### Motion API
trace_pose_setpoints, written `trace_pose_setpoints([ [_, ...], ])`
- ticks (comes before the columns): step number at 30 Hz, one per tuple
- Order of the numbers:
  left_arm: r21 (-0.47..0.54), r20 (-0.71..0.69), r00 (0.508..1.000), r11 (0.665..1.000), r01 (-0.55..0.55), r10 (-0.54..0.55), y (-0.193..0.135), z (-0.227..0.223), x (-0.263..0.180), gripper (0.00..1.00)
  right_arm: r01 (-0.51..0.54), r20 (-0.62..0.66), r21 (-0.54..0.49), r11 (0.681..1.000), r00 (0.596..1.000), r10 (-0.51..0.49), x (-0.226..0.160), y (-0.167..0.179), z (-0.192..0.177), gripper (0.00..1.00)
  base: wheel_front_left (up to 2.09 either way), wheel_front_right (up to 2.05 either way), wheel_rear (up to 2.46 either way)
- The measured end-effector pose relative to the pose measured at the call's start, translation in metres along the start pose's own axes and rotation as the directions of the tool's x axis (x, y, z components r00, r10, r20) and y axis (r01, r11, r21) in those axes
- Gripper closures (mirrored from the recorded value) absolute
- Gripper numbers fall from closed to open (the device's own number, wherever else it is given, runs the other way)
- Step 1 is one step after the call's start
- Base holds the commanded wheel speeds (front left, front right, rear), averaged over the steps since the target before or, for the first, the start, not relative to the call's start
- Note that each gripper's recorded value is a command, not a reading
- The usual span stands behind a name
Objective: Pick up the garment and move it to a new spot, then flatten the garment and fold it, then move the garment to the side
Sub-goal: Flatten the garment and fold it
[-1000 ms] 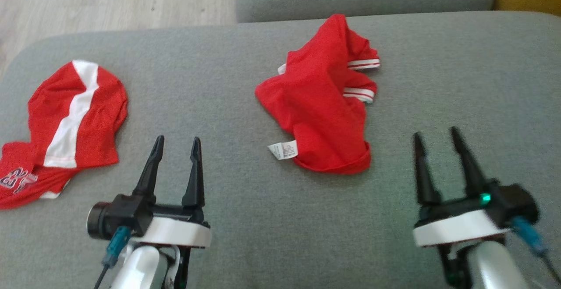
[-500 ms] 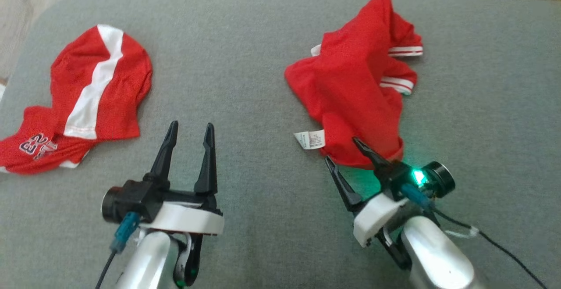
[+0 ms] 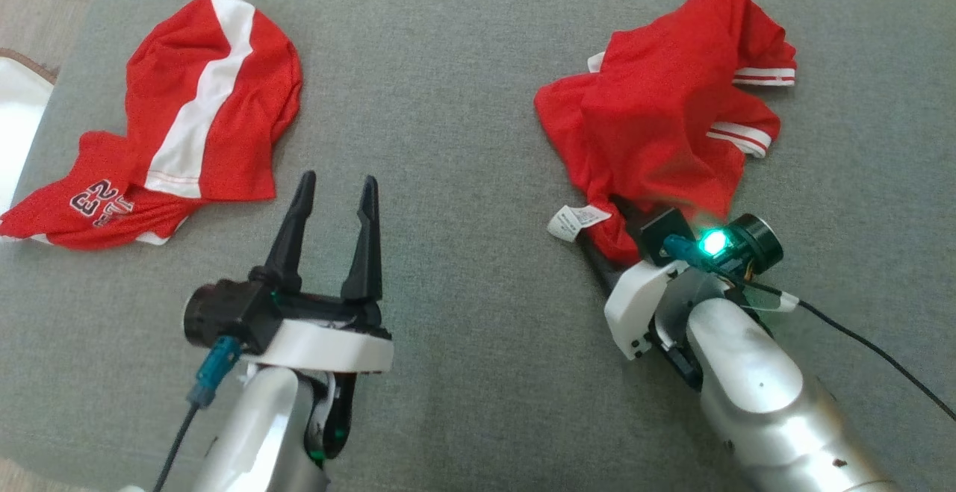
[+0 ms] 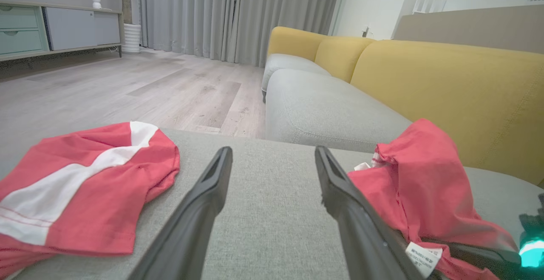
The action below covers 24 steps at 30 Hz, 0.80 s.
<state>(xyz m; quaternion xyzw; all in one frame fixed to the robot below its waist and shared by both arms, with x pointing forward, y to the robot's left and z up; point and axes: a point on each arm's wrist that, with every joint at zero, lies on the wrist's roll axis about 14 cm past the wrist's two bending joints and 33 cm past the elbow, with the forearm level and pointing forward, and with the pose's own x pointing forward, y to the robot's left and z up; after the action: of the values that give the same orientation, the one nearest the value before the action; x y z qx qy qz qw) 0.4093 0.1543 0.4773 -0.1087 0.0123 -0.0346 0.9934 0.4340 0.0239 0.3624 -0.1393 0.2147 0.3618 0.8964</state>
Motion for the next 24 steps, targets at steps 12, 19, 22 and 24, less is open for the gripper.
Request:
trace_pose_setpoints([
  [12, -0.008, 0.062, 0.998, 1.000, 0.003, -0.003, -0.002, 0.022, -0.001, 0.00, 0.065, 0.099, 0.072, 0.995, 0.993, -0.072, -0.013, -0.020, 0.021, 1.00, 0.00, 0.00, 0.00],
  [19, -0.034, 0.100, 0.995, 0.999, 0.010, -0.006, -0.007, 0.035, -0.016, 0.00, 0.131, 0.341, 0.117, 0.984, 0.926, -0.163, -0.029, -0.049, 0.099, 1.00, 0.00, 0.00, 0.00],
  [22, -0.032, 0.105, 0.994, 0.999, 0.005, -0.002, -0.007, 0.037, -0.027, 0.00, 0.137, 0.432, 0.102, 0.985, 0.886, -0.168, -0.034, -0.055, 0.140, 1.00, 0.00, 0.00, 0.00],
  [24, -0.034, 0.116, 0.993, 0.999, -0.011, 0.015, -0.003, 0.041, -0.033, 0.00, 0.131, 0.474, 0.076, 0.988, 0.867, -0.151, -0.035, -0.053, 0.164, 1.00, 0.00, 0.00, 0.00],
])
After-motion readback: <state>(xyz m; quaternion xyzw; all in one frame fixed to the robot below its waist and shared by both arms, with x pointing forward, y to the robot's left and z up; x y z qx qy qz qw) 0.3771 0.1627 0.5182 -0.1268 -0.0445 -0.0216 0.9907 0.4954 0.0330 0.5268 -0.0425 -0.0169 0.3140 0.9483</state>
